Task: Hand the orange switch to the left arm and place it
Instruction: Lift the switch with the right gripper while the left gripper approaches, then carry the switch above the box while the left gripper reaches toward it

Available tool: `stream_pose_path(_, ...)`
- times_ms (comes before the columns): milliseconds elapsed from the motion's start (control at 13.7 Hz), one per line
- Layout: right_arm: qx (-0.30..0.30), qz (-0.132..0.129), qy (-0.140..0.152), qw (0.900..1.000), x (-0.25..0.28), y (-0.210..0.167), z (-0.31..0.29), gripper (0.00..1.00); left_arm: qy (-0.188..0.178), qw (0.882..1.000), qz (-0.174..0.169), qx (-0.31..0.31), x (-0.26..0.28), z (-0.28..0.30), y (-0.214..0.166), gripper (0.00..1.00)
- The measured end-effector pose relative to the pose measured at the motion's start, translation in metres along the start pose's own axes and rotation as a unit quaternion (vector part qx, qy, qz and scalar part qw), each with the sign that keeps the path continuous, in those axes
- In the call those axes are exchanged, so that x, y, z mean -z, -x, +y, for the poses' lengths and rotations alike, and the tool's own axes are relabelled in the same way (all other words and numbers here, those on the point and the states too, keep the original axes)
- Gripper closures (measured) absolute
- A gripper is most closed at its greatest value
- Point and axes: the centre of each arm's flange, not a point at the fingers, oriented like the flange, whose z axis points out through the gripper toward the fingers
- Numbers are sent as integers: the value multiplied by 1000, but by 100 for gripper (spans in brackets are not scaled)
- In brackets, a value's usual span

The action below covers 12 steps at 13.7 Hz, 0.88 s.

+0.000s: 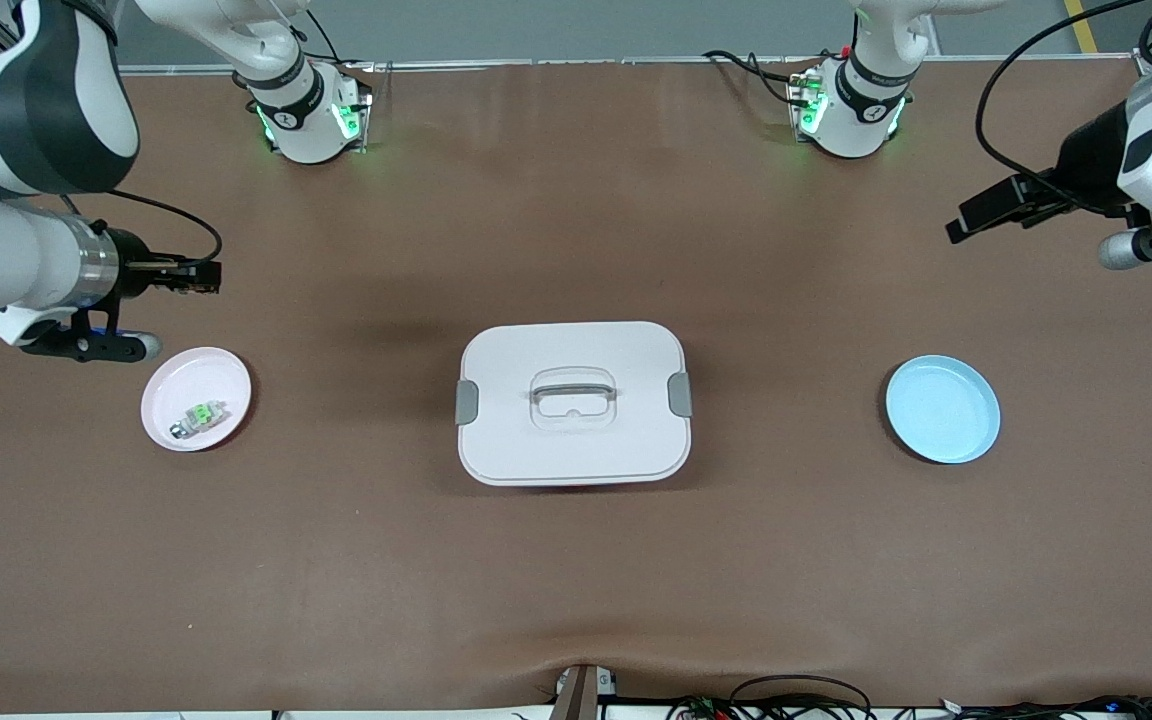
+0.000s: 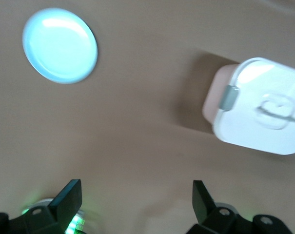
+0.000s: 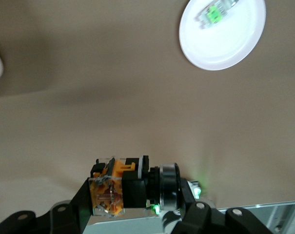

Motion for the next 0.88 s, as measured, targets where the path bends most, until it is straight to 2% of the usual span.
stream_pose_path(219,-47,-16,-57,997,14,14,-24,28,34,996,-34,70,-10,32,16,0)
stream_pose_path(365,-84,-32,-92,992,21,27,-56,28,56,990,-63,112,-15,47,22,0)
stream_pose_path(584,-134,-62,-138,979,30,48,-105,28,67,978,-98,172,-25,75,33,0)
stream_pose_path(875,-214,-56,-191,956,44,71,-173,28,95,955,-141,243,-33,112,36,0)
